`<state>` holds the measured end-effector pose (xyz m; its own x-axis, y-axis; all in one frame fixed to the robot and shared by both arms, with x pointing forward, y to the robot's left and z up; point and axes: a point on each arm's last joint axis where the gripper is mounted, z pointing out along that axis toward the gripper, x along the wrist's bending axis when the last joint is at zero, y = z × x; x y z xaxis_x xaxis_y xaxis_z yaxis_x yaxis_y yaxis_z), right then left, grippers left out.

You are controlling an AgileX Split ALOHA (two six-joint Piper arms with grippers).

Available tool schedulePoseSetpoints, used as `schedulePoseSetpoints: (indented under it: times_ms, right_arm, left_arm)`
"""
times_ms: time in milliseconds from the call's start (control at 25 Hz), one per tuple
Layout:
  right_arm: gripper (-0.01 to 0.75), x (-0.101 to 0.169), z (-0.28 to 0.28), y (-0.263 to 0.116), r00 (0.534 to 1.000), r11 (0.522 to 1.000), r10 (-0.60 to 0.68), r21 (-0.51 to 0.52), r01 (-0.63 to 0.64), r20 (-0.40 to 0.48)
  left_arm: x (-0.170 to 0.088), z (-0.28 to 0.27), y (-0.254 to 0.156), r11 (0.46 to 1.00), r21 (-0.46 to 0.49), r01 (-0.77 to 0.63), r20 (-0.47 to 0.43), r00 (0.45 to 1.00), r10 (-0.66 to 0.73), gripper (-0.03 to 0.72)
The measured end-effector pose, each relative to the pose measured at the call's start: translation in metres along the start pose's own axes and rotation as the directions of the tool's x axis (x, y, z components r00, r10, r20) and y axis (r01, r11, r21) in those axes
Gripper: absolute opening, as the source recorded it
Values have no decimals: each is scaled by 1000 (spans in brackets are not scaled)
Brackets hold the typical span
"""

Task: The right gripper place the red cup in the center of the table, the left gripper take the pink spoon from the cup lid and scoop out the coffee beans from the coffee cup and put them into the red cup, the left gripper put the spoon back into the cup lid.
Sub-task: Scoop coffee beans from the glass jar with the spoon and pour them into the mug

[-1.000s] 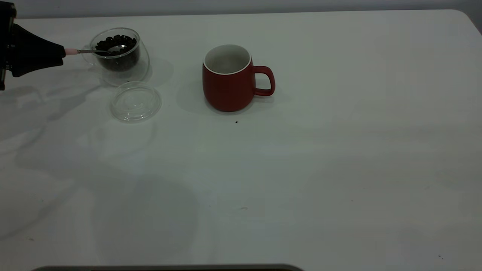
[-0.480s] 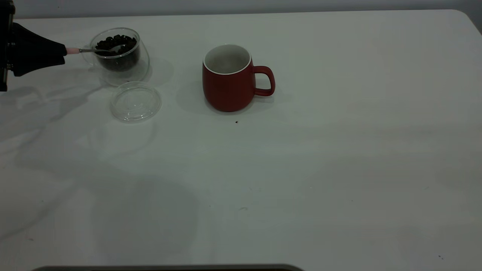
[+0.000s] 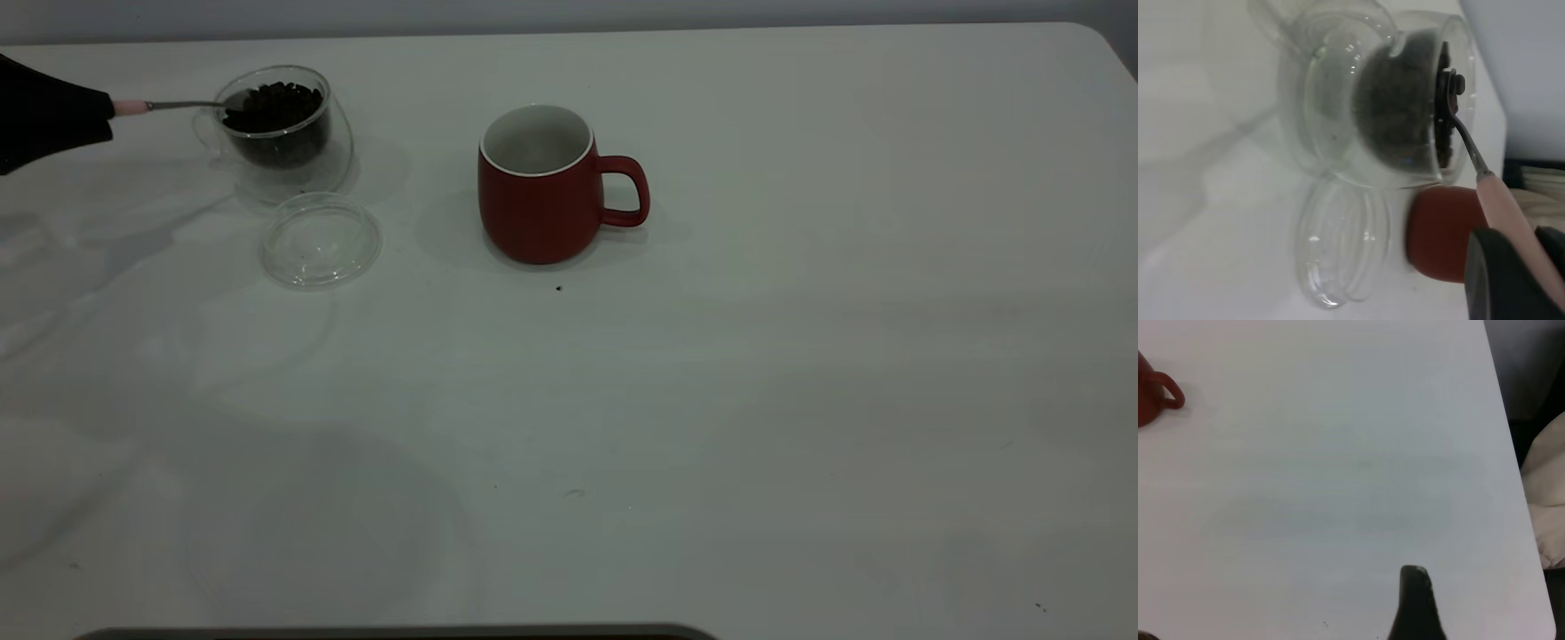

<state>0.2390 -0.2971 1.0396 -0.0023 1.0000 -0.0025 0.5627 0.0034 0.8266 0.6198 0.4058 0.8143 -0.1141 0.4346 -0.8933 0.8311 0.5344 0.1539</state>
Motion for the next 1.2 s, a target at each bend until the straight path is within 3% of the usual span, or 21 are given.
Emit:
schedulePoseSetpoints:
  times_ms: [560, 1200]
  right_arm:
    - [591, 0, 0, 0, 1000, 1000, 0, 0, 0, 0]
    - [591, 0, 0, 0, 1000, 1000, 0, 0, 0, 0]
  left_arm:
    - [-11, -3, -5, 999, 53, 0, 131, 991, -7, 125]
    - [-19, 9, -10, 996, 92, -19, 147, 989, 5, 125]
